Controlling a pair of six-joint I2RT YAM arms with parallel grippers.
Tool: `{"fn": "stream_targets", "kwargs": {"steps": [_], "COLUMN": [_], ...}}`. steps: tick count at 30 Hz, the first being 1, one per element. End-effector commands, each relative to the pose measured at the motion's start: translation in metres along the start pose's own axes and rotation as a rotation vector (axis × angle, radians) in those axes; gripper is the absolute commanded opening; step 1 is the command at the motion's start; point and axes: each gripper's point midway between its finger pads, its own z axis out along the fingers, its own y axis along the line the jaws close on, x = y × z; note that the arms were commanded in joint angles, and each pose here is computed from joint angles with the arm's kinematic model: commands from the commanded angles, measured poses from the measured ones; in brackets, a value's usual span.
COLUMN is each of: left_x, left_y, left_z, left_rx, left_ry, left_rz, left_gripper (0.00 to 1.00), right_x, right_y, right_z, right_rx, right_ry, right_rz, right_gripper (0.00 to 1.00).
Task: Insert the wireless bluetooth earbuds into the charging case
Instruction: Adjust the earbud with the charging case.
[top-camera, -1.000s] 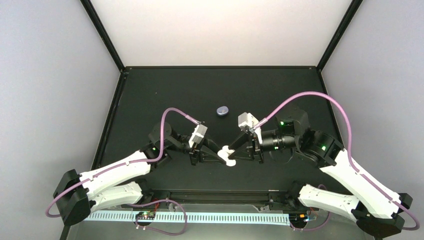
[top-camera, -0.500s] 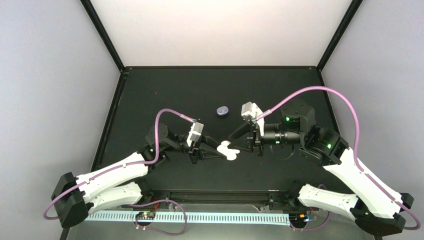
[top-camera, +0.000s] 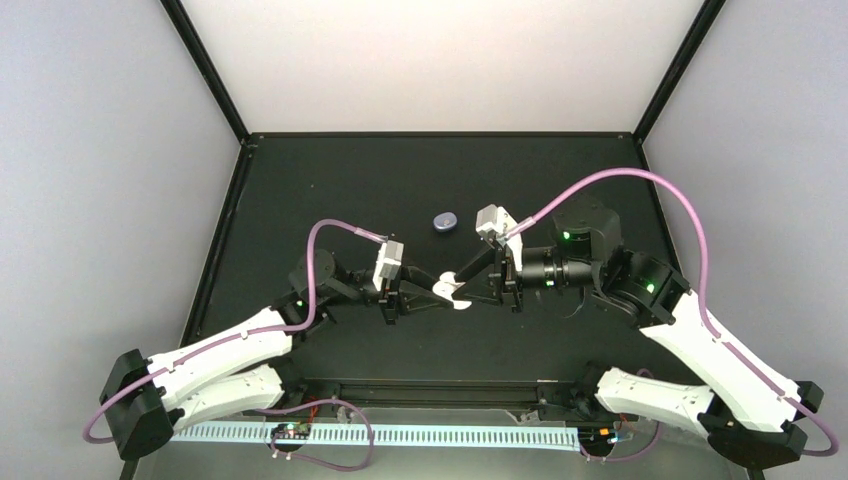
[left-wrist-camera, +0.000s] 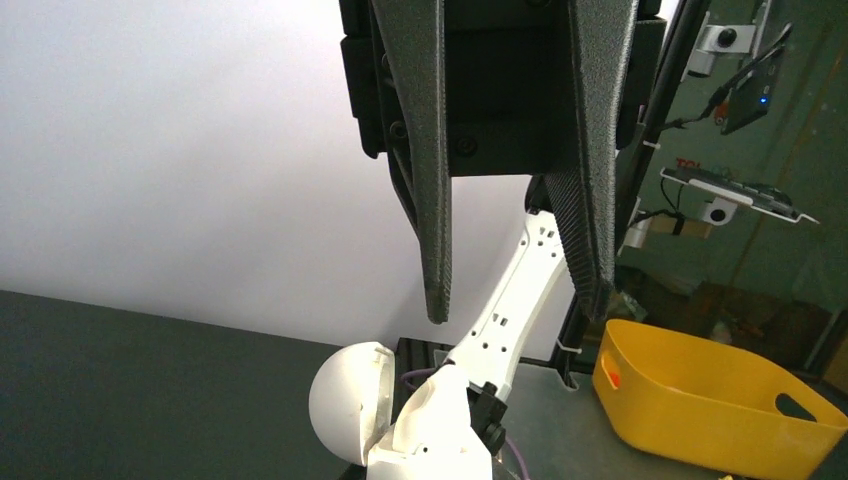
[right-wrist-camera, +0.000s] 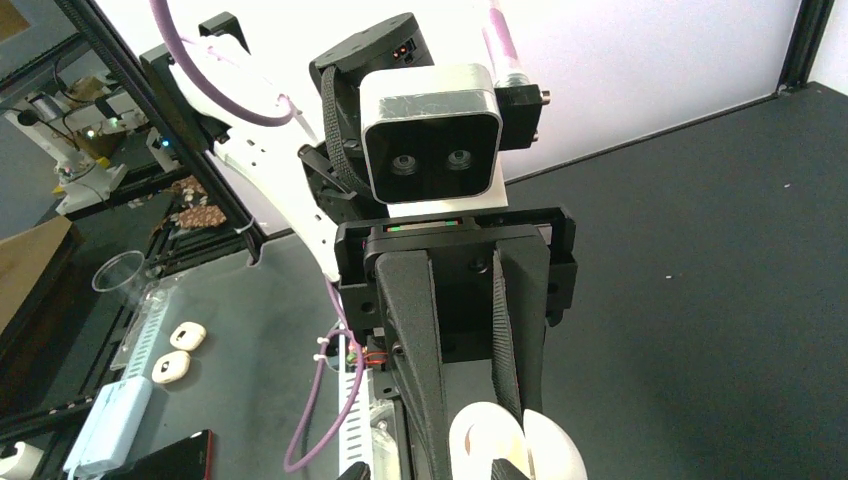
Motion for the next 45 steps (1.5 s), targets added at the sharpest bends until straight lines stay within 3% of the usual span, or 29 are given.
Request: {"fn": "stream_targets", "kwargs": {"steps": [1, 29, 36, 42, 45], "left_x": [-0.005, -0.009, -0.009, -0.01, -0.01], "left_y": [-0.002, -0.005, -0.006, -0.006, -0.006], "left_z": [-0.002, -0.004, -0.003, -0.003, -0.003], "left_rx": [-0.01, -0.01, -0.004, -0.004, -0.007], "left_ry": [-0.02, -0.026, -0.022, -0.024, -0.025], "left_rz": [0.03, 0.045, 0.046, 0.049, 0.049], "left_gripper": [0.02, 0.02, 0.01, 0.02, 0.02], "right_x": [0.004, 0.014, 0.017, 0.018, 0.017], "right_y": [-0.003, -0.014, -0.017, -0.016, -0.013], "right_z": [0.003, 0.016, 0.019, 0.018, 0.018], "right_rx": [-0.001, 0.015, 0.018, 0.015, 0.002], "right_ry": [0.013, 0.048, 0.063, 0.066, 0.066], "right_rz": [0.022, 0.05, 0.056, 0.049, 0.047], "right_gripper": [0.3, 0.13, 0.16, 0.02, 0.01]}}
